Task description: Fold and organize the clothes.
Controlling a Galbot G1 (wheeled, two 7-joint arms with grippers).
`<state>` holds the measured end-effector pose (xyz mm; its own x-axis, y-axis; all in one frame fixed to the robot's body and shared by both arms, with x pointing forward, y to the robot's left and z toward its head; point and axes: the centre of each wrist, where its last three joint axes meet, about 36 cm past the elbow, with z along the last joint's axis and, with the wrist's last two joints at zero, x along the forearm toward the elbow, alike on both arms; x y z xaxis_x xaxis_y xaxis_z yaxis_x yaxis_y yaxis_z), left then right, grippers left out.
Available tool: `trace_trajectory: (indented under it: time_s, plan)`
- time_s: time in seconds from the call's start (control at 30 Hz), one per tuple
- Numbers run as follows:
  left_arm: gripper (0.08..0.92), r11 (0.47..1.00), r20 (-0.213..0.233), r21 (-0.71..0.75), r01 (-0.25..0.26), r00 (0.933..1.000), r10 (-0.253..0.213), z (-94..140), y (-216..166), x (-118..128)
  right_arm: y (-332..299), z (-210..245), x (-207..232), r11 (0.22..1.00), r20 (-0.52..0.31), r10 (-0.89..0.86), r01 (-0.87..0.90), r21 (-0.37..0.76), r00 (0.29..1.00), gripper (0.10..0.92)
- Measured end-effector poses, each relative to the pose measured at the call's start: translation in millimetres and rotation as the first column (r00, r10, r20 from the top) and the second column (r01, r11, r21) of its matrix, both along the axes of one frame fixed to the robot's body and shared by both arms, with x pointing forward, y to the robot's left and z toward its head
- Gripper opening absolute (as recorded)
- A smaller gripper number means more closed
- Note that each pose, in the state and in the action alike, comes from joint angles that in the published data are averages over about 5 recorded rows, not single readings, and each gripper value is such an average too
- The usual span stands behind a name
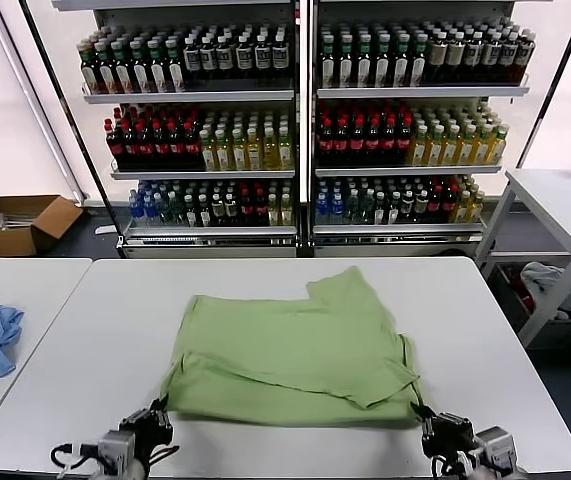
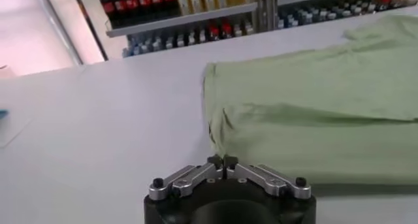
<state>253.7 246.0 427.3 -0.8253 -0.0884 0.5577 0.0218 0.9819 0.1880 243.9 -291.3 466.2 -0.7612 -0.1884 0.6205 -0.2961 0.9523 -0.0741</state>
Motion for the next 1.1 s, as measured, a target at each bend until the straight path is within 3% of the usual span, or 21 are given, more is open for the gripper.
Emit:
trace_trajectory:
  time_s: [0.27,0.6,0.8,0.93,1.1]
  plan:
    - [0.098,0.996,0.005,0.023,-0.083,0.9966,0.083,-4,-13,-35,0,-3,-13,0.999,0.046,-0.007,0.005,0.037,0.999,0.128]
    - [0.37,0.99,0.075,0.039,-0.138,0.9881,0.135,4,-28,-59,1,9,-24,0.998,0.072,-0.024,0.019,0.067,0.997,0.396]
    - [0.543,0.992,0.161,0.038,-0.122,0.9802,0.114,20,-33,-59,-4,27,-16,0.997,0.121,-0.036,0.026,0.077,0.992,0.569]
    - [0.655,0.996,0.232,0.01,-0.091,0.9688,0.086,28,-31,-43,-10,33,5,0.996,0.17,-0.034,0.021,0.081,0.985,0.691]
    - [0.788,0.999,0.307,-0.038,-0.005,0.9515,0.017,30,-24,-7,-25,34,51,0.995,0.231,-0.037,0.015,0.095,0.972,0.801]
